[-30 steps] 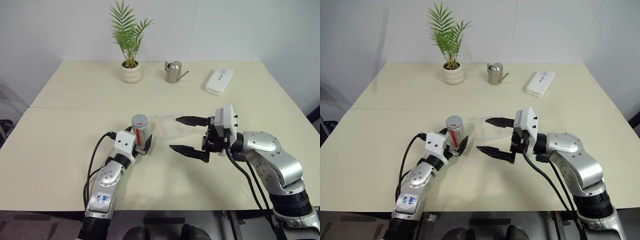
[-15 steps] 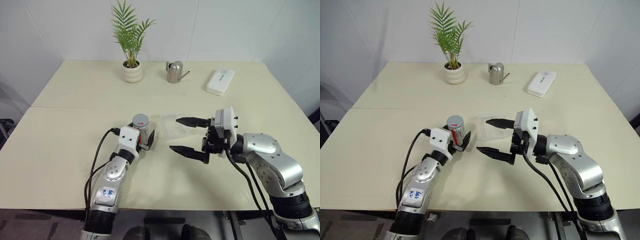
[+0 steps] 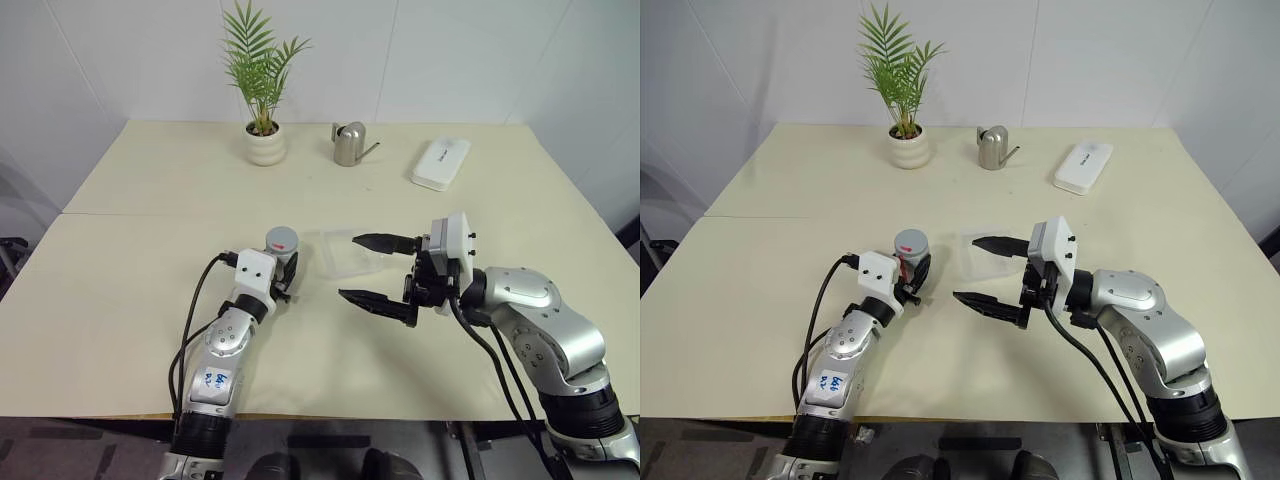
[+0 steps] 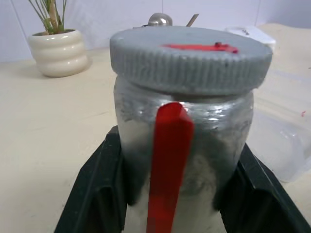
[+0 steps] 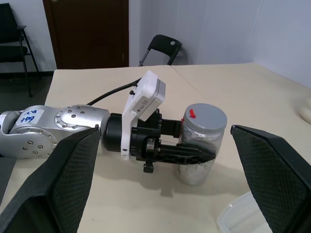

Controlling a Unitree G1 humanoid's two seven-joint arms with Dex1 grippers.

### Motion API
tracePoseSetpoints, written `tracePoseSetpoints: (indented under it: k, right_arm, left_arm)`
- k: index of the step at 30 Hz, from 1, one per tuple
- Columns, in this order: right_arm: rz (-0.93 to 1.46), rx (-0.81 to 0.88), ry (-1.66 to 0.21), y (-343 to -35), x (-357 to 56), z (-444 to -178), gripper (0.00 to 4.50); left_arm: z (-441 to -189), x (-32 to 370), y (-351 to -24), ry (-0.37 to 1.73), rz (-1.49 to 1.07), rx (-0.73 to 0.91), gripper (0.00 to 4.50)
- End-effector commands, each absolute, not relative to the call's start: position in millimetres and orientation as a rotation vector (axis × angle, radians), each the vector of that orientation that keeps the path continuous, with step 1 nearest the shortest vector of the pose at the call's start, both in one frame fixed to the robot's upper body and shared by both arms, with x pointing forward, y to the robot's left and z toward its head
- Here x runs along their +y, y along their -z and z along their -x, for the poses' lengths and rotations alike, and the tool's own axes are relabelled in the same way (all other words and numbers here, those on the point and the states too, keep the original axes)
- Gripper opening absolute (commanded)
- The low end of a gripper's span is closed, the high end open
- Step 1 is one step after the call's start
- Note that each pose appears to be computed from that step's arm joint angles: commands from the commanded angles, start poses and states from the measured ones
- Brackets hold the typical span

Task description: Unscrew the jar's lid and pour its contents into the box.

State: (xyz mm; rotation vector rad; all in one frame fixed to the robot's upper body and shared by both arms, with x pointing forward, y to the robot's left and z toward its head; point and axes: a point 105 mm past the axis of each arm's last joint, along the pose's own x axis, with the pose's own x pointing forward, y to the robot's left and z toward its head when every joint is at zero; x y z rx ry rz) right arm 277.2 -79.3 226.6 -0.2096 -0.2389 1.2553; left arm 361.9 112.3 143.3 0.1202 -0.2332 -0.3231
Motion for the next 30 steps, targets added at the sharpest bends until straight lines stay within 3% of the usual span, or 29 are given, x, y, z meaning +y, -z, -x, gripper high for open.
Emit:
tracePoseSetpoints:
  k: [1,8,15,23,30]
  right_arm:
    - [0.204,-0.287,-1.261,-235.1,-76.9,-269.6,4.5]
    - [0.159,-0.305,-1.228,-245.6,-75.9,-274.3,4.5]
    - [0.149,-0.308,-1.321,-266.6,-40.9,-274.5,4.5]
    - [0.155,-0.207,-1.324,-260.4,-2.8,-288.8,4.5]
    - [0.136,-0.185,-1.282,-257.9,5.9,-301.8,4.5]
  left_arm:
    - [-358.2,116.8,-157.8,0.311,-0.078,-0.29,1.91]
    - [-350.5,141.1,-185.8,0.499,-0.064,-0.351,1.91]
    - [-328.8,153.6,-207.2,0.936,-0.161,-0.241,1.91]
    - [-318.2,129.3,-213.1,1.145,-0.184,-0.224,1.91]
    - [-307.8,119.3,-207.9,1.21,-0.18,-0.215,1.91]
